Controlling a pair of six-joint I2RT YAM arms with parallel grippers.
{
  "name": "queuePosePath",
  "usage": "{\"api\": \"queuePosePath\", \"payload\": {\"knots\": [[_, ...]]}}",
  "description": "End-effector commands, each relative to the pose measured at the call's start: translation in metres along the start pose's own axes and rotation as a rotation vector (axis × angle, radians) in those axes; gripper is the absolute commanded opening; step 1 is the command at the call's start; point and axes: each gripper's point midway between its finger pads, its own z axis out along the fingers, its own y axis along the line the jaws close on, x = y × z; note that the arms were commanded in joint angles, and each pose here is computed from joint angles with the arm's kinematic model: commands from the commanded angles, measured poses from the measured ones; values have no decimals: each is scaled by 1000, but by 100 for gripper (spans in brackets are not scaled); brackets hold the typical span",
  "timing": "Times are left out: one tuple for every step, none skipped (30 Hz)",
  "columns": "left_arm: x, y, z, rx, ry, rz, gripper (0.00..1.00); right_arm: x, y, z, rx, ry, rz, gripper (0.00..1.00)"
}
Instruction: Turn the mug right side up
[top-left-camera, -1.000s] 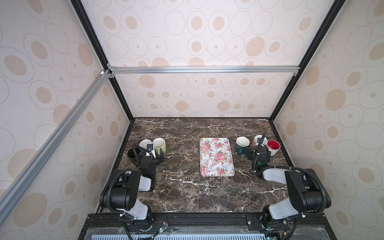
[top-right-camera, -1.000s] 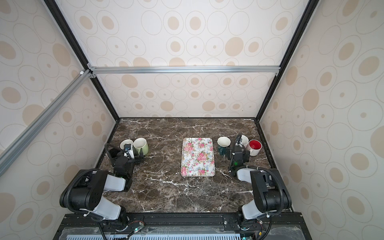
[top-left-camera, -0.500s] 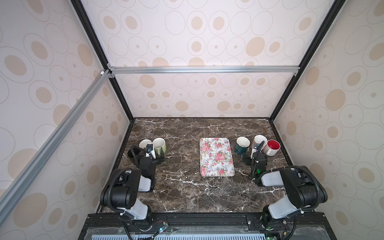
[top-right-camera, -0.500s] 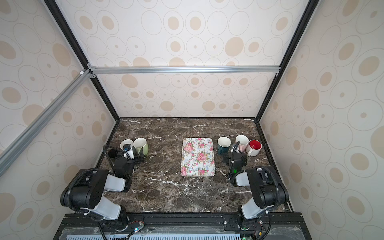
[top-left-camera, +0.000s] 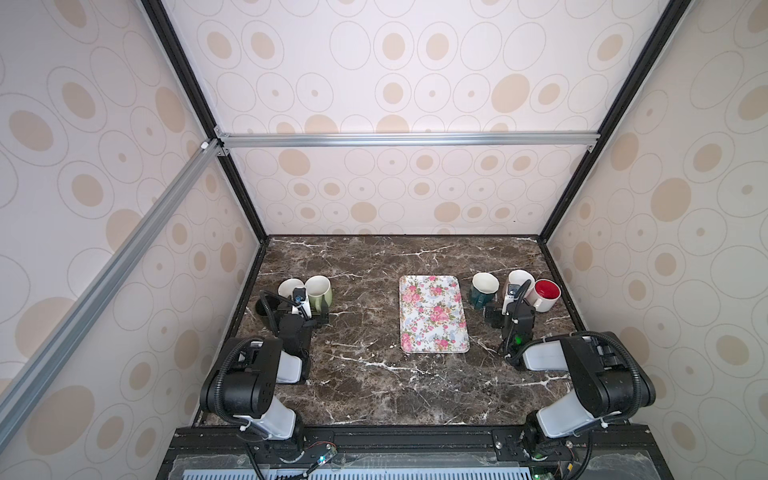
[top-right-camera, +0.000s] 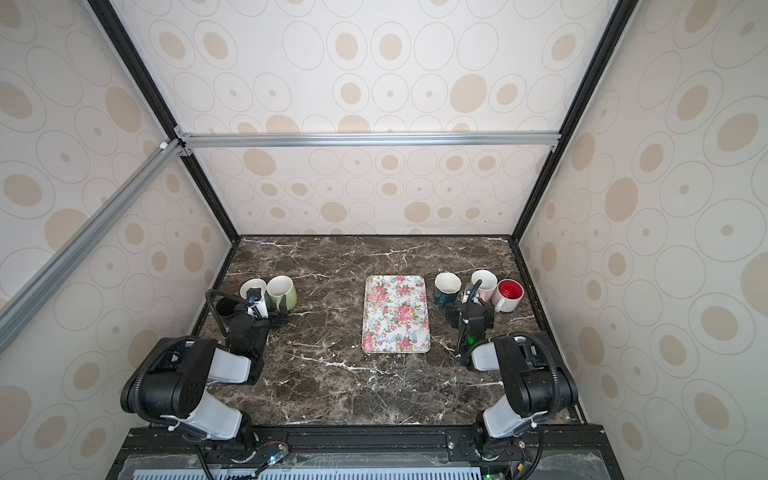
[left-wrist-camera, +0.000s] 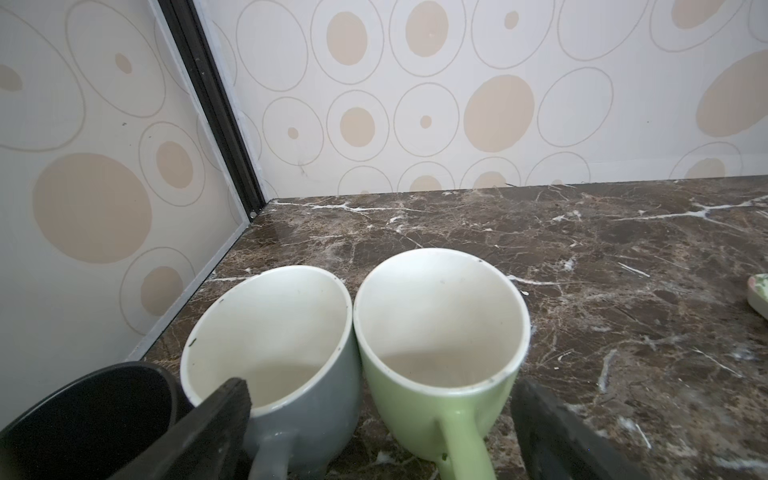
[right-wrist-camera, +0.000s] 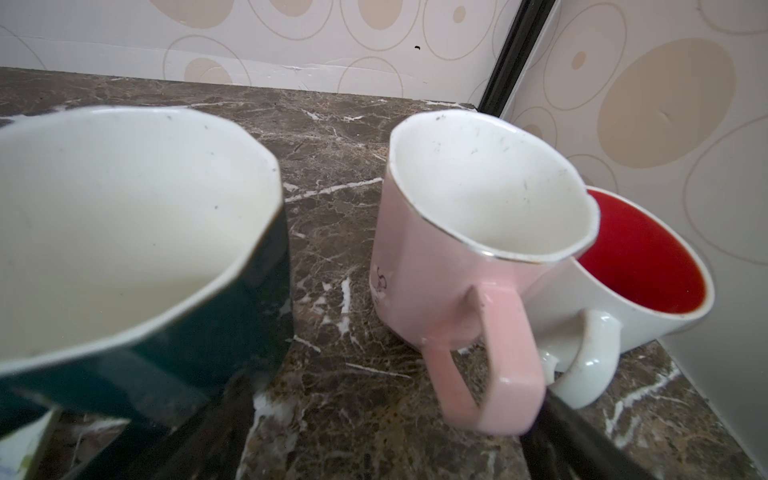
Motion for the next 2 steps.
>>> {"api": "queuePosePath", "payload": {"knots": [[-9, 1, 1, -1, -38, -3, 98, -15, 0, 1, -3, -38, 15, 100], [-9, 1, 1, -2, -40, -2, 98, -14, 0, 1, -2, -37, 16, 100]]}}
